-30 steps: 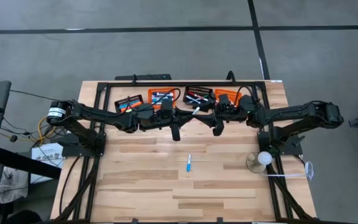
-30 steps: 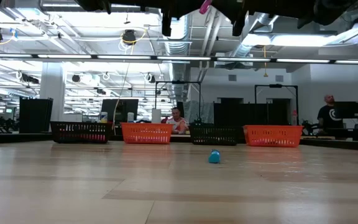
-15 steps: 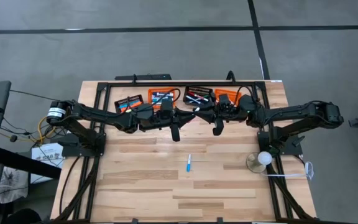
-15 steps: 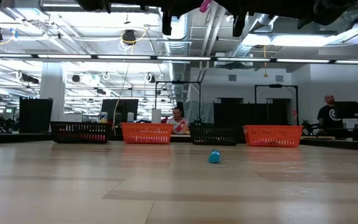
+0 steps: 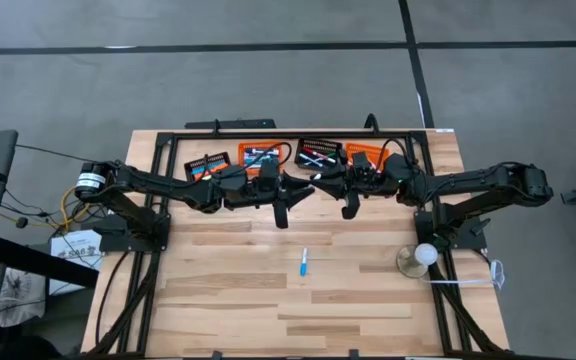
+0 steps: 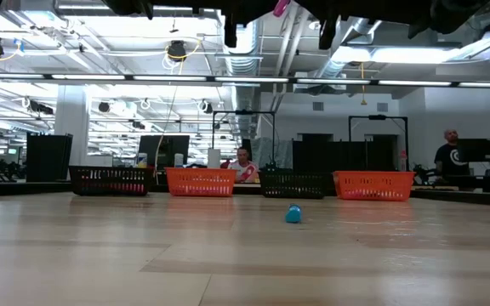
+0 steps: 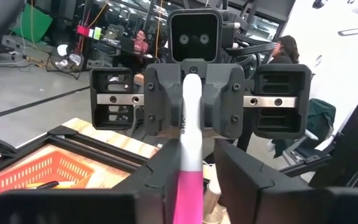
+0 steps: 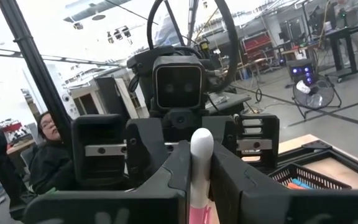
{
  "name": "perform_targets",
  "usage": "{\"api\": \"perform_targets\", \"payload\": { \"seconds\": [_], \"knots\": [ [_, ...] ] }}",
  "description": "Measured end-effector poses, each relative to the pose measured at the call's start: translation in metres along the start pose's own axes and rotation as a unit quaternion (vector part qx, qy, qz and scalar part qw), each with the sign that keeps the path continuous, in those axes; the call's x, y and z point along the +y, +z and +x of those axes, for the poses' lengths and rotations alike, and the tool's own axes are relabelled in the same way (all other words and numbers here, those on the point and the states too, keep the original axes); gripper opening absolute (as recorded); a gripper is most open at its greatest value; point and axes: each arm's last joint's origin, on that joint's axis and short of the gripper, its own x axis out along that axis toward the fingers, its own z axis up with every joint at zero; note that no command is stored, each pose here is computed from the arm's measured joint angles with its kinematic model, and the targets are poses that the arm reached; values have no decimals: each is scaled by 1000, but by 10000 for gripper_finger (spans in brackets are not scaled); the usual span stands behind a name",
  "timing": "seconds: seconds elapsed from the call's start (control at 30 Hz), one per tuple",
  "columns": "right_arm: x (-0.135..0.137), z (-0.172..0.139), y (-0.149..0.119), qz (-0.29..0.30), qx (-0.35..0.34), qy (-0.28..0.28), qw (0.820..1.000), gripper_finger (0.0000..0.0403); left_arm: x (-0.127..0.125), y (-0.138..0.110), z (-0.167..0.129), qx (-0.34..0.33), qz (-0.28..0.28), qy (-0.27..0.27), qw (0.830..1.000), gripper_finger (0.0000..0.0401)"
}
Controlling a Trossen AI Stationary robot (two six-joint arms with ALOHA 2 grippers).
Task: Pick & Place Markers
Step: Put the small pink highlighter pen into the right orange bin
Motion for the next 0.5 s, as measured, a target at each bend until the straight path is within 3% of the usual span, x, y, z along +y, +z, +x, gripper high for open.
{"api": "perform_targets", "payload": {
  "seconds": [0.5],
  "knots": [
    [-4,-1,0,-1,3,-24,1000,26,-2,4,-5,20,1,-18,1000,290]
  ]
}}
